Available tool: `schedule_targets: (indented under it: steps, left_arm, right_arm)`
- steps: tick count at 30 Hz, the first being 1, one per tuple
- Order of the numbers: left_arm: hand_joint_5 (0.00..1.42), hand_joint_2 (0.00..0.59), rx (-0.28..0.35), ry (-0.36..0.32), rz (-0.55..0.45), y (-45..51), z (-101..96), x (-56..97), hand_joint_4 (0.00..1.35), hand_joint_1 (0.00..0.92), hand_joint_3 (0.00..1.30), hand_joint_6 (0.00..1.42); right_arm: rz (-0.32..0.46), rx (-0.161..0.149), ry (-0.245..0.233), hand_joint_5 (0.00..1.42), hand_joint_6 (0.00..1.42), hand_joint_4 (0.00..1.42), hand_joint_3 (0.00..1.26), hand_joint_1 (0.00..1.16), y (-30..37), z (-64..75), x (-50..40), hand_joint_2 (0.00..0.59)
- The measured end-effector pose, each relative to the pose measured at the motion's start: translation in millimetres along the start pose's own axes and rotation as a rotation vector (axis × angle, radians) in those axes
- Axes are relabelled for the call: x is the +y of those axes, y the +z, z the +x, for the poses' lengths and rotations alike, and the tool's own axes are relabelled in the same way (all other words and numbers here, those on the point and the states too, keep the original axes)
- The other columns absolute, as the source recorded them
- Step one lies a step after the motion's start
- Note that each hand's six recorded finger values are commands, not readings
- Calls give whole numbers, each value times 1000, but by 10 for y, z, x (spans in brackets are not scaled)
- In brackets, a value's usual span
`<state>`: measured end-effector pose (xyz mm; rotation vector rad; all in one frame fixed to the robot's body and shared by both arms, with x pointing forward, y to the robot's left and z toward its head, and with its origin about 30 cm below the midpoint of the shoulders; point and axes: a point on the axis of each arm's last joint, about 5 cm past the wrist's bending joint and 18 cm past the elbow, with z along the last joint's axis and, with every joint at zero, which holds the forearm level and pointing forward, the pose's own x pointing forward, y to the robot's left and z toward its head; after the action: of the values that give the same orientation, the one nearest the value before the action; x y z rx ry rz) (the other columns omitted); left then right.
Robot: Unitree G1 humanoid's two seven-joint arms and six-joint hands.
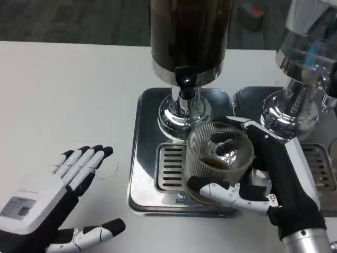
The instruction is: Grasp the cup under the faucet to collect the drink, then remove the cup.
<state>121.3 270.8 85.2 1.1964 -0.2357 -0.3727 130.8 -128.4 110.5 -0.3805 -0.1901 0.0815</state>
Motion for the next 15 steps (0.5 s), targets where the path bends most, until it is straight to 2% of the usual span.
schedule_targets:
  steps: [15]
  left_arm:
    - [0, 169, -1, -4, -3, 3, 0, -9, 0, 0, 0, 0]
  right_arm:
    - [3, 0, -3, 811, 1167, 611, 447, 990, 6, -2, 6, 202]
